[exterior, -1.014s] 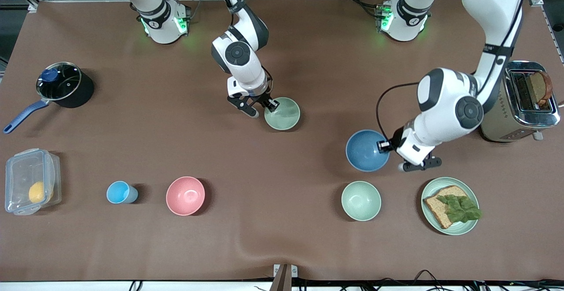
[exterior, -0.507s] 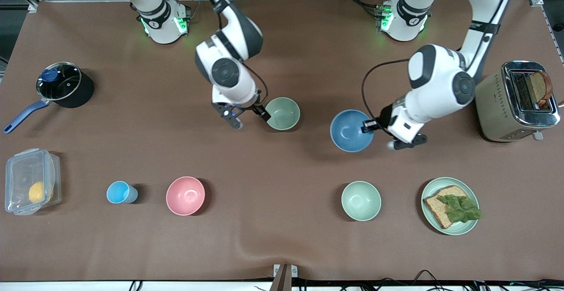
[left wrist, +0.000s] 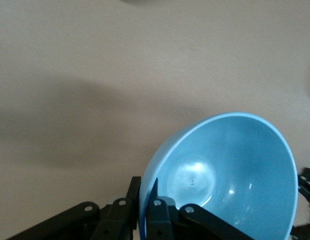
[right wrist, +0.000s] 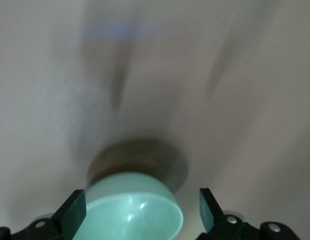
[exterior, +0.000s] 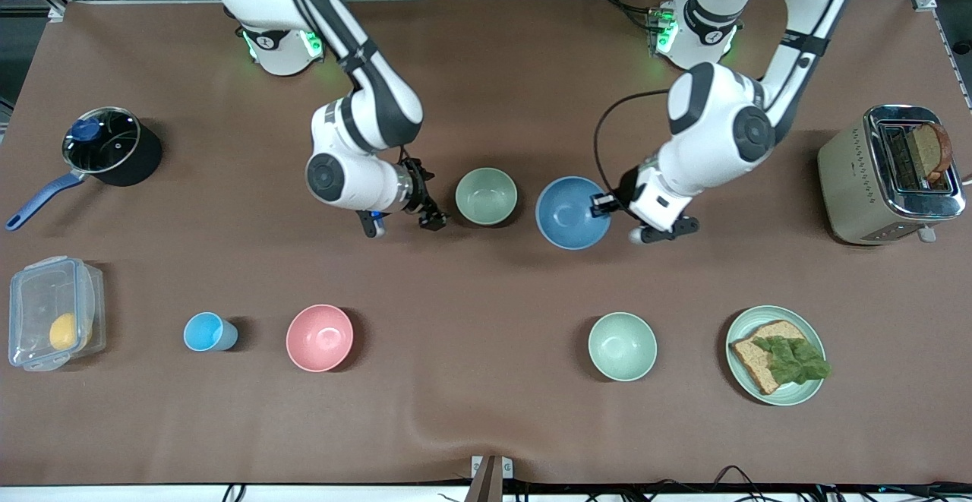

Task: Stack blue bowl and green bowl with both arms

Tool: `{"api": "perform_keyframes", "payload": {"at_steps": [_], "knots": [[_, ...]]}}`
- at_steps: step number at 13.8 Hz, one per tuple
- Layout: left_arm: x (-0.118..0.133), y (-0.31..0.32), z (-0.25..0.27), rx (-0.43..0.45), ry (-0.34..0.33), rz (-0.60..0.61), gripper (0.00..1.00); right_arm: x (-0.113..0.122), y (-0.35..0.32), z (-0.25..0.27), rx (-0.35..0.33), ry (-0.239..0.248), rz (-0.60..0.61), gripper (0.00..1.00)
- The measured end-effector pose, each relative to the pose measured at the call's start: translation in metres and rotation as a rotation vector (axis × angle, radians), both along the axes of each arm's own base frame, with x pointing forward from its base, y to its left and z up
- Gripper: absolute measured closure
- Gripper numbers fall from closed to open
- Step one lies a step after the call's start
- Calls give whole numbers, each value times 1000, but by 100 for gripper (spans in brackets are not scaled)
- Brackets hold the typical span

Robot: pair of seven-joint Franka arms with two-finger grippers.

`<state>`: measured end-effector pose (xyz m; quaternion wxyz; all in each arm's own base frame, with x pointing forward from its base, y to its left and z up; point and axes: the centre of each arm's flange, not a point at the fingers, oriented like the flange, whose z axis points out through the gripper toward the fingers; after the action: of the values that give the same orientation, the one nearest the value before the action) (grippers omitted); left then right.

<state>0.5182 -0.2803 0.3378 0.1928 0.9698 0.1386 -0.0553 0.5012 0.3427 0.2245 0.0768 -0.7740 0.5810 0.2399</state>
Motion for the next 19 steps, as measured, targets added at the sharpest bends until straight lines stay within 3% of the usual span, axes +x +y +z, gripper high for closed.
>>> {"api": "perform_keyframes", "payload": {"at_steps": [3, 8, 12, 19], "knots": [[-24, -43, -3, -7, 3, -12, 92, -5, -26, -32, 81, 23, -116, 0], [-52, -87, -37, -13, 23, -51, 92, -24, -22, -66, 239, -15, -237, 0], [-60, -100, -64, -14, 54, -65, 92, -38, -7, -79, 261, -47, -248, 0], [-71, -117, -83, -21, 60, -82, 92, -36, -9, -79, 263, -54, -245, 0]]}}
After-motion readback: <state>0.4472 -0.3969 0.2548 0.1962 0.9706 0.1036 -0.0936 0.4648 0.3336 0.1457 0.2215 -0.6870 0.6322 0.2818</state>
